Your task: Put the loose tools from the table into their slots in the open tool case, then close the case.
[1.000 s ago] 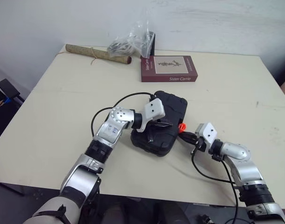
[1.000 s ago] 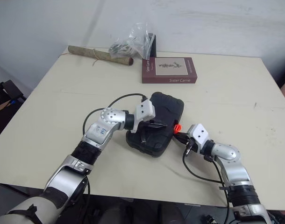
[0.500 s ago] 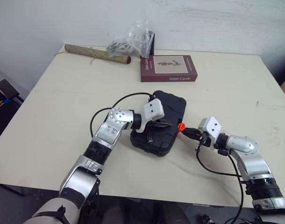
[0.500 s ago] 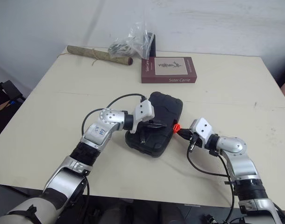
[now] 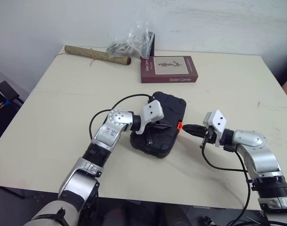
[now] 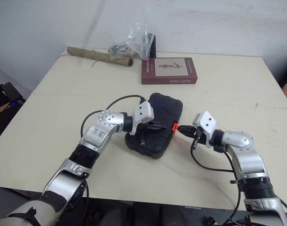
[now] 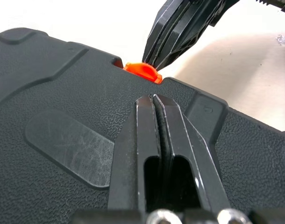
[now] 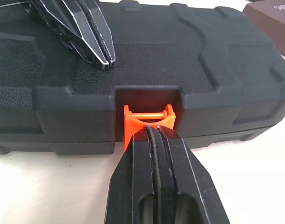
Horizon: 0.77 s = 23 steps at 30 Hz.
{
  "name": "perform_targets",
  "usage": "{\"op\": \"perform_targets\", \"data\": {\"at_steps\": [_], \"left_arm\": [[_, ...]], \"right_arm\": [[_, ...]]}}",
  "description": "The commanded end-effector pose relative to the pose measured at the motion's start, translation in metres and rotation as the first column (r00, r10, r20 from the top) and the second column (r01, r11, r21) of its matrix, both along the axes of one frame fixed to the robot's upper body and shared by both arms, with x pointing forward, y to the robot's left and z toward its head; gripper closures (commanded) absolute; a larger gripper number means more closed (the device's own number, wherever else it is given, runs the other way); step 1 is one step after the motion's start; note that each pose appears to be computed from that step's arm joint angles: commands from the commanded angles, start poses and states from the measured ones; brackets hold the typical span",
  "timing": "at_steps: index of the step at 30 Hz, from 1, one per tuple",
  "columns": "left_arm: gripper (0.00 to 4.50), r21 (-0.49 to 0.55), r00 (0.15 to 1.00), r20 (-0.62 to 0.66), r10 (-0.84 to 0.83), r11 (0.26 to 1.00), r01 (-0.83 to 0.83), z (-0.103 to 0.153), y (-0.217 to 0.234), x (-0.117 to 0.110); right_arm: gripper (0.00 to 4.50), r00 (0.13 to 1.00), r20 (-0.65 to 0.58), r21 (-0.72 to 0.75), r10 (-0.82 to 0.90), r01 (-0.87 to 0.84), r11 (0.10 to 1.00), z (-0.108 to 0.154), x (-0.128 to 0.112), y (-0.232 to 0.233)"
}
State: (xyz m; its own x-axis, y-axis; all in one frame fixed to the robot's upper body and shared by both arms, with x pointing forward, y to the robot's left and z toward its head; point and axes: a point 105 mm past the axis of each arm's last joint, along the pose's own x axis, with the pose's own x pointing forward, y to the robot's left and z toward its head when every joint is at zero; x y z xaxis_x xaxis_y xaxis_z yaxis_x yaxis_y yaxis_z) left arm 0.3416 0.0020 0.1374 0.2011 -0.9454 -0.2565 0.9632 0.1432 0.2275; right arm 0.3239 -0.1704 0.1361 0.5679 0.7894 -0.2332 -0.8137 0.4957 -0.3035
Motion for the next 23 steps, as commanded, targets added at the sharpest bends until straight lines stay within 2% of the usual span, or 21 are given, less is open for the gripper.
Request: {"op": "perform_targets", "data": {"at_steps": [1,2,3,4,6,8,10,11,13,16,20,23], "left_arm": [[3.95,-0.094,1.0,0.011,-0.015,0.995,0.016,-0.008,0.016,-0.007],[3.69,-0.142,0.994,0.103,-0.026,0.989,0.041,0.011,0.024,-0.009],[3.25,-0.167,0.986,0.166,-0.031,0.984,0.059,0.022,0.03,-0.012],[2.76,-0.187,0.982,0.187,-0.022,0.981,0.057,0.032,0.038,-0.013],[1.9,-0.194,0.974,0.224,0.023,0.981,0.022,0.048,0.069,-0.013],[1.0,-0.153,0.976,0.209,0.068,0.988,-0.037,0.051,0.095,-0.014],[0.02,-0.07,0.964,0.188,0.19,0.981,-0.18,0.044,0.15,-0.012],[0.0,-0.043,0.946,0.191,0.262,0.965,-0.259,0.043,0.179,-0.013],[0.0,0.003,0.892,0.217,0.398,0.913,-0.408,0.041,0.228,-0.015],[0.0,0.037,0.828,0.236,0.509,0.846,-0.531,0.041,0.273,-0.021],[0.0,0.03,0.764,0.277,0.583,0.789,-0.613,0.044,0.301,-0.023],[0.0,0.016,0.752,0.286,0.594,0.782,-0.624,0.042,0.305,-0.025]], "right_arm": [[4.5,0.998,0.066,0.013,-0.012,0.011,1.0,0.035,-0.004,-0.017],[4.5,0.998,0.052,-0.001,-0.027,0.027,1.0,0.039,-0.007,-0.028],[3.84,0.998,0.043,-0.01,-0.036,0.037,0.999,0.042,-0.01,-0.035],[3.53,0.998,0.043,-0.031,-0.046,0.048,0.998,0.045,-0.012,-0.042],[2.6,0.994,0.08,-0.083,-0.077,0.084,0.993,0.052,-0.019,-0.063],[1.58,0.988,0.119,-0.121,-0.099,0.114,0.986,0.058,-0.025,-0.08],[0.49,0.977,0.192,-0.192,-0.095,0.132,0.972,0.062,-0.038,-0.104],[0.13,0.968,0.222,-0.219,-0.117,0.166,0.962,0.063,-0.043,-0.118],[0.13,0.956,0.229,-0.245,-0.185,0.241,0.939,0.061,-0.054,-0.144],[0.13,0.94,0.221,-0.247,-0.26,0.312,0.917,0.057,-0.066,-0.166],[0.13,0.932,0.198,-0.258,-0.304,0.348,0.901,0.045,-0.08,-0.178],[0.13,0.927,0.203,-0.237,-0.316,0.36,0.902,0.041,-0.082,-0.176]]}}
